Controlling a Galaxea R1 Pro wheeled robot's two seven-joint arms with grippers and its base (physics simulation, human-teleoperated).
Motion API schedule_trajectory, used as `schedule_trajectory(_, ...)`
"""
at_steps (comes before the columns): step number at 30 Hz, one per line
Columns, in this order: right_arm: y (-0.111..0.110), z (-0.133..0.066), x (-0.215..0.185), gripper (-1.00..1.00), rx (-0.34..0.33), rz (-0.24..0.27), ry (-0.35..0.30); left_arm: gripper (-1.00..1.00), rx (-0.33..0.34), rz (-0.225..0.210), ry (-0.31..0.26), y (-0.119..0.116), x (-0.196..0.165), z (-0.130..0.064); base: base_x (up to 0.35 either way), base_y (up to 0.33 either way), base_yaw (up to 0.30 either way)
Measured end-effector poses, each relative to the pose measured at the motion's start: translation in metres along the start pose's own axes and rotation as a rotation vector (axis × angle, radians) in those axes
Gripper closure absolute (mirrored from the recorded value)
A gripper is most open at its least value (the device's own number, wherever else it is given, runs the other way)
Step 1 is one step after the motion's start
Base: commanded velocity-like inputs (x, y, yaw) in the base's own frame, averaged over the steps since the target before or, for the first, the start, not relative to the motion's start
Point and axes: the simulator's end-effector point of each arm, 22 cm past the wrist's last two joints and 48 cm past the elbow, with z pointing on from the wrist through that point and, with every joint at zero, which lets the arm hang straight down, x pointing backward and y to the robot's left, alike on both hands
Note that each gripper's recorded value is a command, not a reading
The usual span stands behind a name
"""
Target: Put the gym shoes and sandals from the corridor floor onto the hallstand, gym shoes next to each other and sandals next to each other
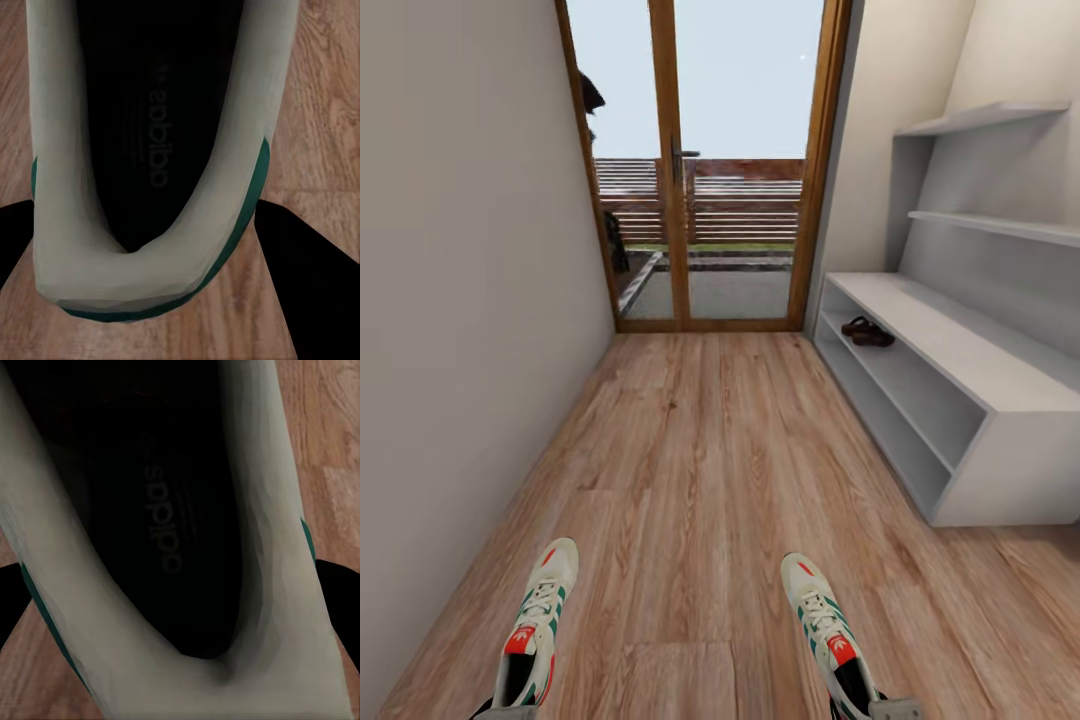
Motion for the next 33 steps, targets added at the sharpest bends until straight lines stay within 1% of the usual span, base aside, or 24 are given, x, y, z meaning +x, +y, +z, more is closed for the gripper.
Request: schedule_trajectory(33,0.0002,-0.0001,0.0001,1.0,-0.001,0.0,0.0,1.0,-0.001,0.0,-0.001,0.0003,-0.0005,0.0002,0.337,0.0,0.0)
